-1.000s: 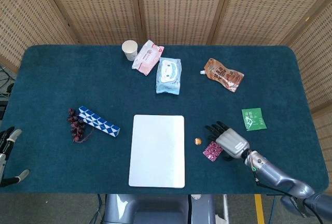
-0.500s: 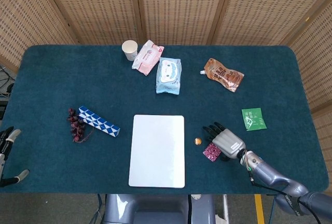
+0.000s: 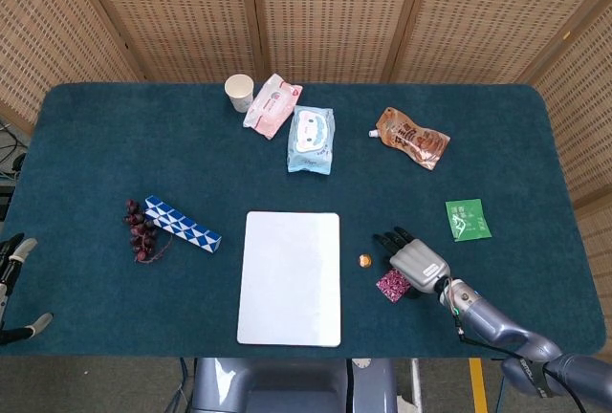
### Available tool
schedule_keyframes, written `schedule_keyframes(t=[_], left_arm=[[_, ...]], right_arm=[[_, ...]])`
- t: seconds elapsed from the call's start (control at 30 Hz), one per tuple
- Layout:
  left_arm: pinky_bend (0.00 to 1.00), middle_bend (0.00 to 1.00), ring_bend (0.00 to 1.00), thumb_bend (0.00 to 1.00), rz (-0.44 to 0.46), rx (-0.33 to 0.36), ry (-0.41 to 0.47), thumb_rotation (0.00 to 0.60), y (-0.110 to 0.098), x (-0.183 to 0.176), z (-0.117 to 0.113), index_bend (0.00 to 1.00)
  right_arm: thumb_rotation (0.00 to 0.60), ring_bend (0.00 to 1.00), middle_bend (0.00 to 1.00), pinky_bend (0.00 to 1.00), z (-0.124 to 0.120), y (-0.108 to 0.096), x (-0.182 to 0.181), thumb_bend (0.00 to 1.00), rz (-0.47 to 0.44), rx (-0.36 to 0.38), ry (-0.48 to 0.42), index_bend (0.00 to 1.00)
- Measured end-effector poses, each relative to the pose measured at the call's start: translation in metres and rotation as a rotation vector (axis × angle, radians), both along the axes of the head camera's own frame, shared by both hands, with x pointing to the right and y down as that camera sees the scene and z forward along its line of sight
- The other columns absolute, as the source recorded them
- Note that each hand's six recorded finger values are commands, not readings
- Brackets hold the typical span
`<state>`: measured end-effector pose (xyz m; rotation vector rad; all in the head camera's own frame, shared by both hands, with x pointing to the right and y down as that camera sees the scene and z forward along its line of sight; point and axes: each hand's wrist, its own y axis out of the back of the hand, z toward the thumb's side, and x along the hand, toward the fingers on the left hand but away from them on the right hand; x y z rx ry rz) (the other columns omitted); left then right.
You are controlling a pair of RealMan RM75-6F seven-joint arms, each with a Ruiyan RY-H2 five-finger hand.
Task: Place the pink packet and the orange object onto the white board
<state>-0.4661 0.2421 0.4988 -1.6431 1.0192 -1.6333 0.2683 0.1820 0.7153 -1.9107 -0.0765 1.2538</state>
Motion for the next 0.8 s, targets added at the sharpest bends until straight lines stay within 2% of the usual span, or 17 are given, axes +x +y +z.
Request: schedule_keyframes(t=[0.27, 0.47, 0.8], left_arm=[[0.0, 0.0, 0.0, 0.0, -0.001, 0.003, 0.002, 0.6, 0.0, 0.0, -0.001, 0.0], [0.0, 0.0, 0.0, 0.0, -0.003, 0.005, 0.006, 0.6, 0.0, -0.001, -0.003, 0.0], [0.0, 0.0, 0.0, 0.0, -0.013, 0.009, 0.022, 0.6, -0.001, -0.003, -0.006, 0.0]], right_arm=[[0.6, 0.0, 0.0, 0.0, -0.012, -0.005, -0.003, 0.27, 0.029, 0.008, -0.045, 0.52], [0.6, 0.0, 0.0, 0.0, -0.032, -0.014, -0.009, 0.31, 0.054, 0.021, -0.1, 0.52], [0.6, 0.0, 0.0, 0.0, -0.065, -0.027, -0.05, 0.31, 0.034, 0.026, -0.191, 0.52]])
